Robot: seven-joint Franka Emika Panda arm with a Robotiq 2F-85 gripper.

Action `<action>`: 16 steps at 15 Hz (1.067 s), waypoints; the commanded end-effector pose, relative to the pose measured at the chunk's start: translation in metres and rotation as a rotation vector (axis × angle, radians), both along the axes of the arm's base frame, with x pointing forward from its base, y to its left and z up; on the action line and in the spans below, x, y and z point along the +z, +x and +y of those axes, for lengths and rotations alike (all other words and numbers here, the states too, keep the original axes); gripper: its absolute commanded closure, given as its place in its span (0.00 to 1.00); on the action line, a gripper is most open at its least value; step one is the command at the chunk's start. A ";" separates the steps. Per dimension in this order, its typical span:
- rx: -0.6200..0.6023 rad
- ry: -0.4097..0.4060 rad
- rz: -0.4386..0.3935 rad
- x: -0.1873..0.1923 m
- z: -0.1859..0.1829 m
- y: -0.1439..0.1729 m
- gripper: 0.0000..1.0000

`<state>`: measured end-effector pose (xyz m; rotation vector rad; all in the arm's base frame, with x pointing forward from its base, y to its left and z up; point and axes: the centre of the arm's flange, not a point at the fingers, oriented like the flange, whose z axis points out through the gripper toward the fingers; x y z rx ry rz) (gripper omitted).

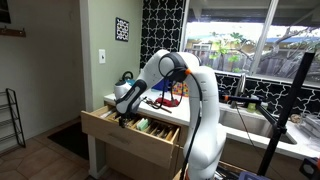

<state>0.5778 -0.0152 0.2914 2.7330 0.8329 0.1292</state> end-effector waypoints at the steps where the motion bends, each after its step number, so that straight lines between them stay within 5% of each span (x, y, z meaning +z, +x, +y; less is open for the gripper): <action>1: -0.053 -0.084 -0.056 -0.011 -0.009 -0.002 0.00; 11: -0.375 -0.253 -0.192 -0.008 -0.062 0.009 0.00; 16: -0.582 -0.188 -0.230 0.011 -0.067 0.008 0.00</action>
